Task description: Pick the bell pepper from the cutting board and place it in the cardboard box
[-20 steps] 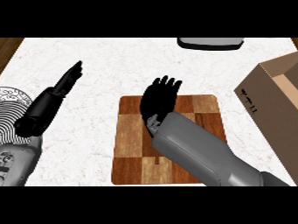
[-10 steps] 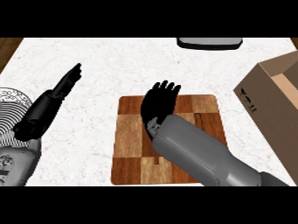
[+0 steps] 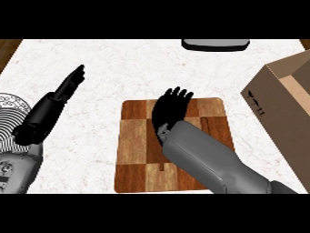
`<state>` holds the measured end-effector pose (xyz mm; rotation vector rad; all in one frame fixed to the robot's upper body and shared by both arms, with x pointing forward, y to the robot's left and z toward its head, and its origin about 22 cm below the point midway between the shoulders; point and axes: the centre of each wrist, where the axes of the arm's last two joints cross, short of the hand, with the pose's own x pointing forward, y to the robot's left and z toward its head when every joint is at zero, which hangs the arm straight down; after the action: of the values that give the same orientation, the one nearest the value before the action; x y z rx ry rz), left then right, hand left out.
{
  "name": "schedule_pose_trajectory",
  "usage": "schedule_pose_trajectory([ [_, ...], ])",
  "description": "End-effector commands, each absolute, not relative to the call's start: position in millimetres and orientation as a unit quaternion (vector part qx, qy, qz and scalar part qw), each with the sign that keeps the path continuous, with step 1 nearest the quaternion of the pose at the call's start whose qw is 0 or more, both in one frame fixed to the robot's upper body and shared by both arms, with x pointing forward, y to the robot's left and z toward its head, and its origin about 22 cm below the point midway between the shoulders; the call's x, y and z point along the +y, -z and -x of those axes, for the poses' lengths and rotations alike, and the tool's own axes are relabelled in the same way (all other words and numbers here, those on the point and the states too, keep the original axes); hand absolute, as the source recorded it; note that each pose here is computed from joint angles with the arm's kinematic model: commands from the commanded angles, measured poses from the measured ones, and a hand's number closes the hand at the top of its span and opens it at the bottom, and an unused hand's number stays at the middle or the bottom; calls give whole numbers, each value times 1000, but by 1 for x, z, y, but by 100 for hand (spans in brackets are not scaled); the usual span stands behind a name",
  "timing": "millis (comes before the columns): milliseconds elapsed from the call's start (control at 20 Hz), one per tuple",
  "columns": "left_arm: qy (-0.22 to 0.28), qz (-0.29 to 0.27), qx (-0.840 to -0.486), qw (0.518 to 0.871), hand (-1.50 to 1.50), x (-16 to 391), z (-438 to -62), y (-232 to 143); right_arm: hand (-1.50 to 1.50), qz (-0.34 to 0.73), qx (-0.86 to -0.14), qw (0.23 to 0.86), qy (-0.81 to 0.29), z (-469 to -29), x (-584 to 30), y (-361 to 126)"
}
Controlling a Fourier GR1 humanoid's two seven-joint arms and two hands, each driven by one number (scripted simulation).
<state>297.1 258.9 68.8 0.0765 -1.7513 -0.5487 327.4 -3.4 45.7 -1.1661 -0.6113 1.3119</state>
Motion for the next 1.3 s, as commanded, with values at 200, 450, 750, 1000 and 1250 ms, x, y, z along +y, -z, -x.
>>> schedule_pose_trajectory([
  [200,234,-41,-756,610,0,260,-287,-62,-150,540,-198,633,-519,-314,4,-36],
  [450,229,-34,-760,607,0,269,-304,-72,150,533,-242,582,-564,-309,-3,-6],
  [750,239,-35,-755,610,0,276,-288,-65,150,567,-271,529,-570,-329,-1,-25],
  [1000,226,-38,-753,617,0,265,-294,-61,150,481,-399,546,-558,-337,-32,-21],
  [1250,225,-41,-758,611,0,271,-288,-63,150,388,-535,557,-503,-359,-96,-44],
])
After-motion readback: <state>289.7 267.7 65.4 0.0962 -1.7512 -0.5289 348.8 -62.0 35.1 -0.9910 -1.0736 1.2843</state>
